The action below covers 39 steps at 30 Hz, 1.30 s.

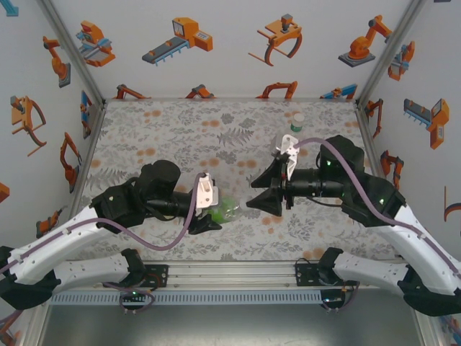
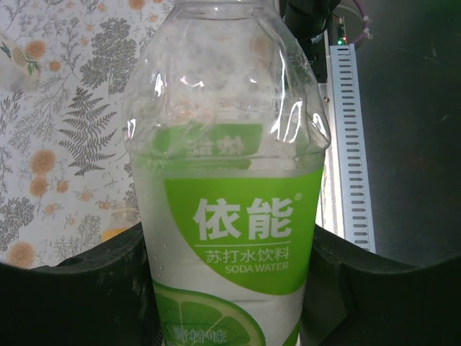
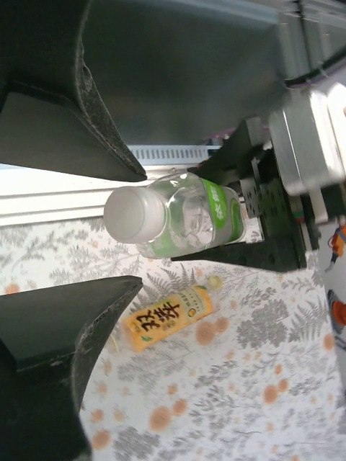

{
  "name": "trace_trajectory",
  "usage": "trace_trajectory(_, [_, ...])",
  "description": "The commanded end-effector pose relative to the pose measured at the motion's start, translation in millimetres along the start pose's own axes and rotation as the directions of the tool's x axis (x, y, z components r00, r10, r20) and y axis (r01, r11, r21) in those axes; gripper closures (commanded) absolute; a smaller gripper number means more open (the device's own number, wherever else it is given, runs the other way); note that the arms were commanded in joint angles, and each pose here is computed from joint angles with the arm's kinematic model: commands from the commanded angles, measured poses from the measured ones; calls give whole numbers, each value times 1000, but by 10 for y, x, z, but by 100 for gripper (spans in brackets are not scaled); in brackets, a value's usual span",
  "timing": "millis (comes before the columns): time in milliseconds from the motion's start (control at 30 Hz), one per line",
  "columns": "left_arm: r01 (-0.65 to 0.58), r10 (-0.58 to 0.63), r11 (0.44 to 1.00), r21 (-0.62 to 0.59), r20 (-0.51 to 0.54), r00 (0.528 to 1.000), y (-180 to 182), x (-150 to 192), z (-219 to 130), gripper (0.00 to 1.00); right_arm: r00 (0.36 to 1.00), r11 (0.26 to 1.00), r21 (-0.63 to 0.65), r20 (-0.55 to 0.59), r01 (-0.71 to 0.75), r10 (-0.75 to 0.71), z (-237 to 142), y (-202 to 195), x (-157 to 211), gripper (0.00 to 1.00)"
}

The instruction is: Screw on the bottle caps

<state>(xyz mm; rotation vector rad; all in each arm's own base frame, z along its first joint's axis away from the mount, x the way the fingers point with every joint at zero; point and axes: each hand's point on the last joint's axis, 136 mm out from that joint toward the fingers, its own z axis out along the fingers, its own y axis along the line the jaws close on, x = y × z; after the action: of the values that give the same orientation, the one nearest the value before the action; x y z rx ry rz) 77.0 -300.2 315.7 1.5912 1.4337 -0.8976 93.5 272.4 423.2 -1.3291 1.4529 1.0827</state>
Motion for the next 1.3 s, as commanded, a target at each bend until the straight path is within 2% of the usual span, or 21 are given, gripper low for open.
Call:
trace_trajectory(0, [-26, 25, 999, 29, 40, 999, -58, -102, -22, 100, 981, 973, -126, 6, 195, -196, -35, 229, -8, 47])
trace_trajectory(200, [-21, 20, 999, 30, 39, 999, -62, -98, -23, 100, 977, 965, -151, 11, 212, -213, 23, 228, -10, 48])
trace_trajectory(467, [-25, 24, 999, 23, 47, 999, -62, -114, -50, 100, 979, 969, -141, 7, 205, -206, 43, 202, 34, 55])
trace_trajectory(1133, [-29, 28, 999, 18, 51, 998, -55, -132, -57, 100, 984, 978, -119, -24, 172, -176, 108, 122, 134, 56])
trace_trajectory(1200, [-30, 29, 999, 19, 52, 998, -56, -136, -57, 100, 985, 979, -118, -25, 168, -172, 109, 122, 139, 60])
trace_trajectory(1267, [-28, 27, 999, 18, 47, 999, -51, -120, -46, 100, 987, 981, -114, -20, 158, -161, 113, 114, 126, 68])
